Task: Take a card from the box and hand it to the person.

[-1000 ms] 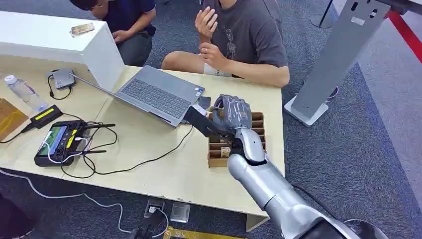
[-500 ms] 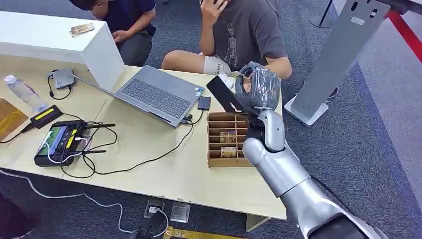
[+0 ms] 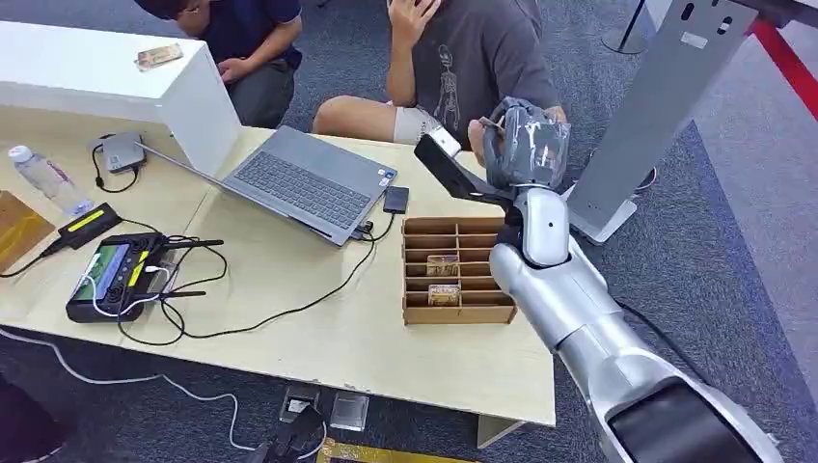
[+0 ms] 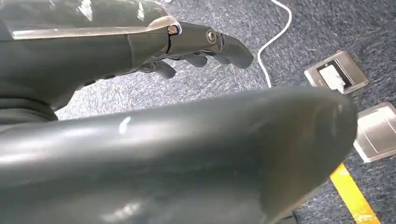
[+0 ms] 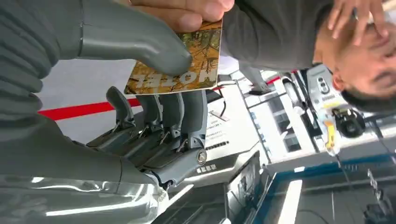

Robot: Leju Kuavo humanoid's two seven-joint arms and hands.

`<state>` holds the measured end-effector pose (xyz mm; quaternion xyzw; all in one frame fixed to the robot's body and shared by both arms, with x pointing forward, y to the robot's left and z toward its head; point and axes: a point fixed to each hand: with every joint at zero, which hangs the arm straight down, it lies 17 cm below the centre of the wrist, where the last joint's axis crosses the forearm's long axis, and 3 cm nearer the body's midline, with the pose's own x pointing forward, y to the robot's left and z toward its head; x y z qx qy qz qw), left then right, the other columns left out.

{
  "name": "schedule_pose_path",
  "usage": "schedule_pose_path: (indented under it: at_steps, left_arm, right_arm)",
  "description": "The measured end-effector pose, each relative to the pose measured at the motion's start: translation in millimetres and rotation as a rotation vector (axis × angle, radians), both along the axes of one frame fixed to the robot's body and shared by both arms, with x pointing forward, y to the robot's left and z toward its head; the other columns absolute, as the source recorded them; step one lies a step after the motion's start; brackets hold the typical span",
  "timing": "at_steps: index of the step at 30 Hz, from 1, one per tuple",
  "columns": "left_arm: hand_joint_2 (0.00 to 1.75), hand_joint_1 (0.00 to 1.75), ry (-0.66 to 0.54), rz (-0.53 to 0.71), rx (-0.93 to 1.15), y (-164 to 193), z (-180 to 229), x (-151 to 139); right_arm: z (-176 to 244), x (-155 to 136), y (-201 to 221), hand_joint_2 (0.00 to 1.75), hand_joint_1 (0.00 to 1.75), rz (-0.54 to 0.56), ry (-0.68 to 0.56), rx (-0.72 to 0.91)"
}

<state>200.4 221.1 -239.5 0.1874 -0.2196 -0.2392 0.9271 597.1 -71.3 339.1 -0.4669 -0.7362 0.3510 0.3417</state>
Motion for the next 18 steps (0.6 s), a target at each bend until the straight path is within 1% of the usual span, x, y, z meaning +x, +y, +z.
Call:
schedule_pose_path:
  at_steps: [1, 2, 3, 10, 18]
  left_arm:
    - [0.0, 0.0, 0.0, 0.001, 0.0, 0, 0, 0]
    - [0.0, 0.0, -0.001, 0.001, 0.001, 0, 0, 0]
    - [0.0, 0.0, -0.002, 0.001, 0.002, 0, 0, 0]
    - [0.0, 0.0, -0.005, 0.004, 0.001, 1, 0, 0]
    - [0.0, 0.0, -0.003, 0.014, -0.001, 2, -1, -4]
  right_arm:
    - [-4, 1, 1, 1.75, 1.31, -0.001, 0.012, -0.008]
    - [-9, 2, 1, 1.75, 0.16, -0.003, 0.026, -0.017]
    - [-14, 3, 1, 1.75, 0.0, -0.005, 0.037, -0.026]
    - [-37, 5, 11, 1.75, 0.0, 0.03, 0.121, -0.031]
    - [-48, -1, 24, 1.75, 0.0, 0.119, 0.173, 0.081]
